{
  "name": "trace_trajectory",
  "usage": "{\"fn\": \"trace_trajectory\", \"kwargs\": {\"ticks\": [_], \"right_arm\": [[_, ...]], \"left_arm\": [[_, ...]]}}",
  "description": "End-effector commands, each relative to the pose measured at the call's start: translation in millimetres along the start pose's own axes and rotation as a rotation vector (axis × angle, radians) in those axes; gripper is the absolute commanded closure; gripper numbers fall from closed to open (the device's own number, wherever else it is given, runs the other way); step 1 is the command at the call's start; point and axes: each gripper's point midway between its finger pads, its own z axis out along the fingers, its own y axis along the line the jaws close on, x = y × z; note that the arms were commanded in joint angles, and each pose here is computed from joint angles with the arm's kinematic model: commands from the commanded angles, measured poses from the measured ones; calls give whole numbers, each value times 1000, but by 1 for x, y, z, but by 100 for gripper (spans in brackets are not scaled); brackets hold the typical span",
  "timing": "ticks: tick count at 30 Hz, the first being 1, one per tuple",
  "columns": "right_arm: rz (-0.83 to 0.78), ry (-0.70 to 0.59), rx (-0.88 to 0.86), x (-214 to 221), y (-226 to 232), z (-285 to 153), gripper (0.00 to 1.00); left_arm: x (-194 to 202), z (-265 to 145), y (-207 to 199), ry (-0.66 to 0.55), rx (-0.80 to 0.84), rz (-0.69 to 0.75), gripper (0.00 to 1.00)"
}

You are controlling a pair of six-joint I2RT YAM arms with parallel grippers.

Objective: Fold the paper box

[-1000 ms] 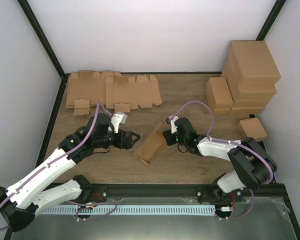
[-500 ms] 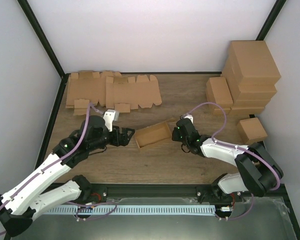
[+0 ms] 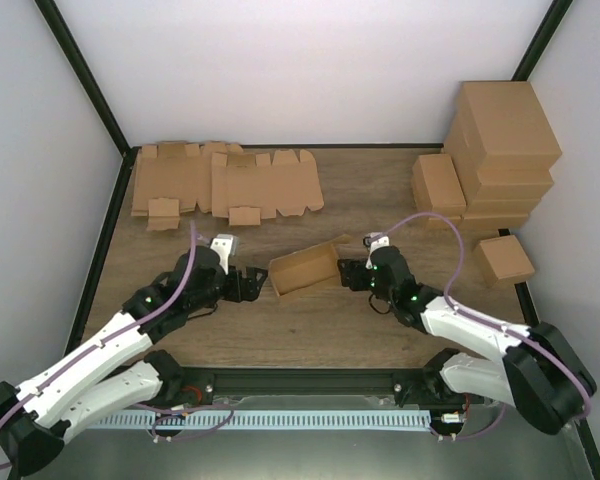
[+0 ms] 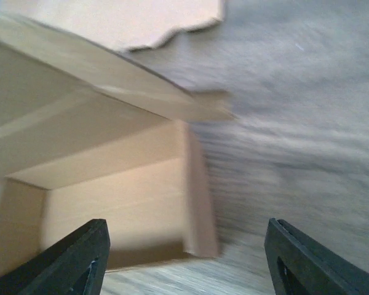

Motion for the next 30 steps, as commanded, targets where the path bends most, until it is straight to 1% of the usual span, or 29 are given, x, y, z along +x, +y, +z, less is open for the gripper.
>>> {"fn": "trace_trajectory", "kwargs": {"ticks": [1, 6, 11, 14, 17, 20, 25, 27, 30], "right_arm": [[-209, -132, -271, -37, 58, -24, 26], [-254, -169, -251, -63, 68, -25, 24], [-256, -150, -227, -76, 75, -14, 24], [-249, -138, -219, -80, 78, -9, 24], [-249, -139, -231, -83, 82, -7, 24], [-254, -131, -237, -84, 85, -5, 24], [-262, -124, -249, -87, 90, -4, 24], [-260, -125, -253, -89, 91, -4, 24], [-261, -126, -256, -92, 94, -4, 24]], "left_arm": [[6, 4, -3, 27, 18, -9, 6], [17, 15, 1, 38, 25, -10, 6], [21, 27, 3, 11, 37, -2, 6], [21, 33, 3, -8, 50, 37, 6], [18, 40, 6, -25, 29, 78, 10], [12, 47, 15, -44, -34, 99, 14], [9, 64, 20, -36, -83, 123, 23], [7, 69, 26, -30, -126, 117, 31], [3, 73, 27, -37, -148, 103, 43]]}}
